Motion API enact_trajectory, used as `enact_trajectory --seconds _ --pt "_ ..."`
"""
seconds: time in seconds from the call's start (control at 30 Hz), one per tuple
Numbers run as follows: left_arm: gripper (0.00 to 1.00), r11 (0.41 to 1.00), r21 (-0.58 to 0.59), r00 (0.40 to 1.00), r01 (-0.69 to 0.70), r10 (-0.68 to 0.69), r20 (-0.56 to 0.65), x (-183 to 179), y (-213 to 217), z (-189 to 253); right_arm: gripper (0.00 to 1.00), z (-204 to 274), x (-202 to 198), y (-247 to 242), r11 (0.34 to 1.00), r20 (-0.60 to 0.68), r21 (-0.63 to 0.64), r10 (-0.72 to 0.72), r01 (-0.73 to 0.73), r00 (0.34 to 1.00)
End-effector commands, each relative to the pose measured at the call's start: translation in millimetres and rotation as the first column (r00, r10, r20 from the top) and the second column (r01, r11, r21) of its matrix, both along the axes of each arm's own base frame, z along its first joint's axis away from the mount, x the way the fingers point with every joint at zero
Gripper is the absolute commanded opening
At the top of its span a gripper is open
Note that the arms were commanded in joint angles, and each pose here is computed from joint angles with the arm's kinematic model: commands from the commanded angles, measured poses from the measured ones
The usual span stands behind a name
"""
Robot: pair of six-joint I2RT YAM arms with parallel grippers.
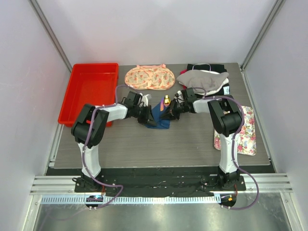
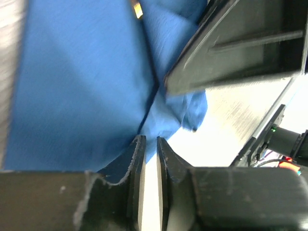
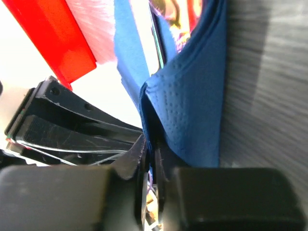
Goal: Place the utensils on the paper napkin and roll it up
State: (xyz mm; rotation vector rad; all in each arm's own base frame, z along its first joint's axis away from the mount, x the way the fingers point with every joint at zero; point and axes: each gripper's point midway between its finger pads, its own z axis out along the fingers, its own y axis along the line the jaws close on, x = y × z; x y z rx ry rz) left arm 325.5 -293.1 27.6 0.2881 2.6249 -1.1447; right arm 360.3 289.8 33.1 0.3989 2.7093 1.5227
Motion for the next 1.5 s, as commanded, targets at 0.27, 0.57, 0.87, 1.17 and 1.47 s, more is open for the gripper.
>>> enact_trajectory --seconds 0.27,0.57,0.87,1.17,1.47 --pt "0.32 0.976 -0.145 0.985 -0.162 0.168 0.033 30.2 34.5 59.9 0.49 -3.3 -1.5 7.5 1.0 0.013 0.003 0.008 -0.009 1.0" --pt "0.44 0.952 -0.214 0.969 -0.221 0.24 0.065 70.2 24.3 85.3 0.6 -9.1 -13.7 8.9 0.997 -0.005 -0.032 0.066 -0.066 0.998" --pt "0.29 0.965 -0.199 0.983 -0.169 0.18 0.037 69.0 -3.3 74.7 0.46 -18.1 -21.8 6.1 0.994 -0.011 -0.07 0.088 -0.088 0.996" --pt "0.18 0.987 -0.098 0.991 -0.131 0.128 -0.042 33.9 -11.5 31.6 0.45 -17.3 -30.0 2.5 0.99 0.0 -0.088 0.108 -0.107 0.994" --pt "0.07 0.988 0.069 0.984 -0.14 0.147 -0.103 18.0 11.1 -15.4 0.42 28.8 -23.3 6.3 0.988 0.115 -0.075 0.142 -0.134 0.983"
